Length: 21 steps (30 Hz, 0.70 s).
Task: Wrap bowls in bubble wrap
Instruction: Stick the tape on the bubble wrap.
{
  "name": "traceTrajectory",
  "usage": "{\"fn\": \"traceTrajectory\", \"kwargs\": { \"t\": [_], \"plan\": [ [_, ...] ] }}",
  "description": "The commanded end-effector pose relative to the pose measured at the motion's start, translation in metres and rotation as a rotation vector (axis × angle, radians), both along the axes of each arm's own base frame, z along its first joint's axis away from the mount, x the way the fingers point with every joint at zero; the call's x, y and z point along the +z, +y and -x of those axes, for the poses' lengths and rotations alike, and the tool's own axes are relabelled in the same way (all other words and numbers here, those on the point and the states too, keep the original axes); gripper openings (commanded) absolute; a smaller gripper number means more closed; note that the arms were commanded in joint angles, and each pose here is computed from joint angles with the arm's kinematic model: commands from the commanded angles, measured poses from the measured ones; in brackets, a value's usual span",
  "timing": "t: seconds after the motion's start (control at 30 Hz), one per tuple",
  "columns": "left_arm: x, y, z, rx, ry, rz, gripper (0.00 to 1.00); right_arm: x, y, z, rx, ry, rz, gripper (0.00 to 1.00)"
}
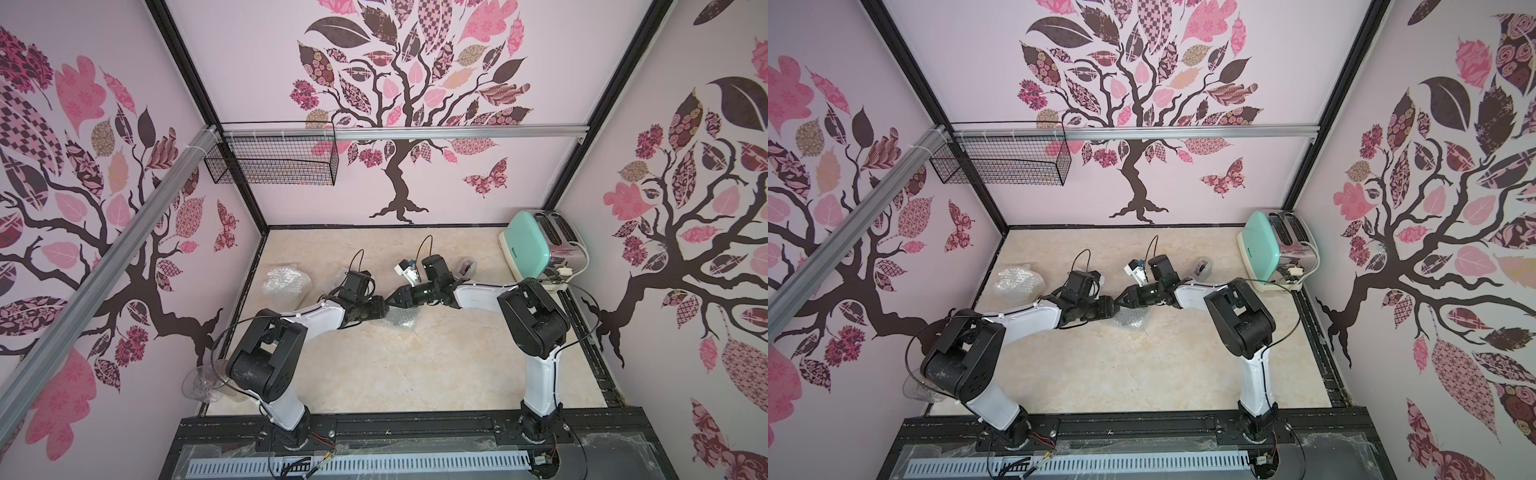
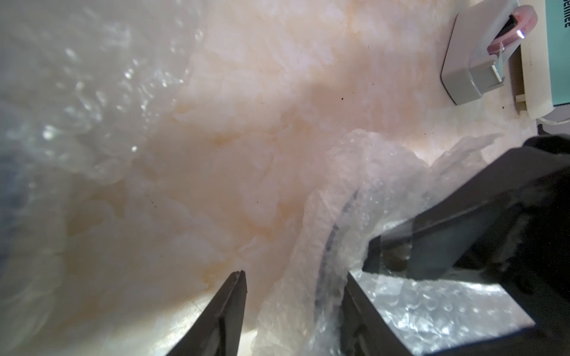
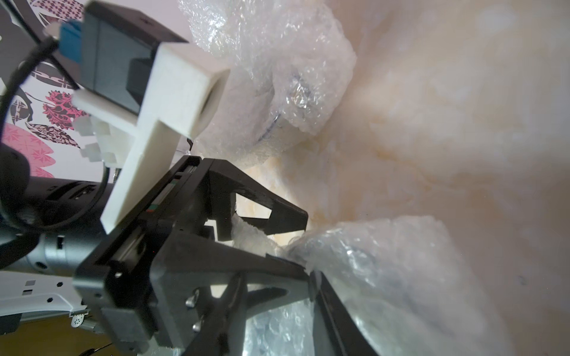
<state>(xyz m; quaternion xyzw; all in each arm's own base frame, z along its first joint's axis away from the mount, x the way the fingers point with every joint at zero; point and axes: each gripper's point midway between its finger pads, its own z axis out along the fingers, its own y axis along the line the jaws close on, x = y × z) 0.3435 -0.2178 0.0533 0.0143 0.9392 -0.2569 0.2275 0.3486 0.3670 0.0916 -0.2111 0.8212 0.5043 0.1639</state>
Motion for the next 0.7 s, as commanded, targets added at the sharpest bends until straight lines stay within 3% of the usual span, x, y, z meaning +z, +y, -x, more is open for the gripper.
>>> {"fn": "traceTrajectory", "kwargs": {
  "t": [0.0, 0.33, 0.67],
  "plan": [
    [0.006, 0.004, 0.005, 0.002, -0.006, 0.008, 0.53, -0.018, 0.002, -0.001, -0.005, 0.009, 0.044, 0.38],
    [0.025, 0.001, 0.009, 0.010, -0.031, 0.140, 0.65, -0.022, 0.002, 0.000, -0.007, 0.022, 0.043, 0.38],
    [0.025, -0.017, 0.017, -0.040, -0.025, 0.285, 0.67, -0.023, 0.001, 0.001, -0.009, 0.025, 0.043, 0.38]
  ]
}}
